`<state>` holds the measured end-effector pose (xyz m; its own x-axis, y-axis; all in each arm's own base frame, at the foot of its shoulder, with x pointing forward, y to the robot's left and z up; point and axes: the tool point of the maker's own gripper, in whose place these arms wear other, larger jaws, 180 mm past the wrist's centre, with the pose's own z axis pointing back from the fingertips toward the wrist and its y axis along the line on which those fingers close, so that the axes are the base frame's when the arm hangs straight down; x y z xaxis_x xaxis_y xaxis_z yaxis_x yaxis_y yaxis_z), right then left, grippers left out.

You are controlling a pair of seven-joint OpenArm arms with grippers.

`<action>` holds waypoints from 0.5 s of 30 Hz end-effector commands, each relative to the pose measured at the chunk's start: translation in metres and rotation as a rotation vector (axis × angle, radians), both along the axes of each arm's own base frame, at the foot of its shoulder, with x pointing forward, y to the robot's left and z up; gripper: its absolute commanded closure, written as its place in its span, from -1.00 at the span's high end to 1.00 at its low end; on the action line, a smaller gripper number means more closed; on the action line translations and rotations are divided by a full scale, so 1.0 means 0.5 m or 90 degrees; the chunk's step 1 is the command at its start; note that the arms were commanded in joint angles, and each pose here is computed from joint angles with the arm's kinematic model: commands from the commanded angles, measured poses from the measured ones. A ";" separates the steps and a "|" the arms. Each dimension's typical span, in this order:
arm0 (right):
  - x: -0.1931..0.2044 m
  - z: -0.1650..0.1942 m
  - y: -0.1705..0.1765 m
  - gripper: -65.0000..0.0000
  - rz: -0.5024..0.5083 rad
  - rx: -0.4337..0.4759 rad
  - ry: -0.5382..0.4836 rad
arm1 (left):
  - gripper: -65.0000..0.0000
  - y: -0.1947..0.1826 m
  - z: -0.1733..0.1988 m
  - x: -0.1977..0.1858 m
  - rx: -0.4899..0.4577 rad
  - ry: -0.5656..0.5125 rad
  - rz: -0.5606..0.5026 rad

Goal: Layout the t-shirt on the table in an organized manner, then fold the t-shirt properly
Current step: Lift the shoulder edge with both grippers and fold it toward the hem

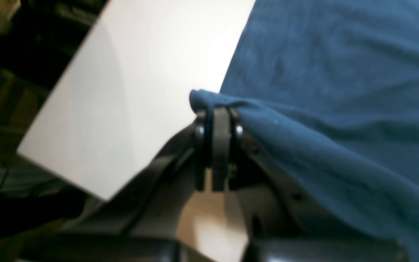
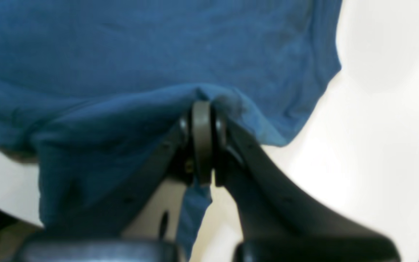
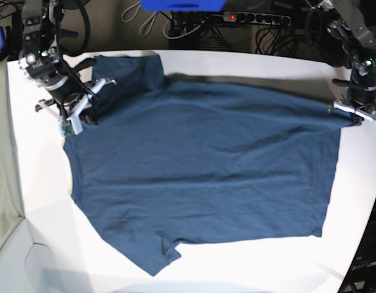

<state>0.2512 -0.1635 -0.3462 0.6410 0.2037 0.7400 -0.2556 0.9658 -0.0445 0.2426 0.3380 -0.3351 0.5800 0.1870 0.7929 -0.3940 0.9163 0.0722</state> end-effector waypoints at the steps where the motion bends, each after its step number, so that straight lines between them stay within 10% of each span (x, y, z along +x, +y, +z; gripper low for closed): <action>1: 0.018 0.018 -0.004 -1.00 0.002 -0.002 -0.026 | -1.00 0.009 0.024 0.019 0.013 -0.032 -0.002; 15: 0.096 0.026 -0.024 -1.00 -0.016 0.001 -0.051 | -1.00 0.012 0.013 0.063 -0.014 -0.046 0.005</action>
<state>0.2914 -0.1749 -0.3464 0.6252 0.1806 0.7593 -0.2217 0.9739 -0.0492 0.2672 0.3380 -0.3440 0.5549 0.2370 0.7974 -0.4063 0.9137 0.0112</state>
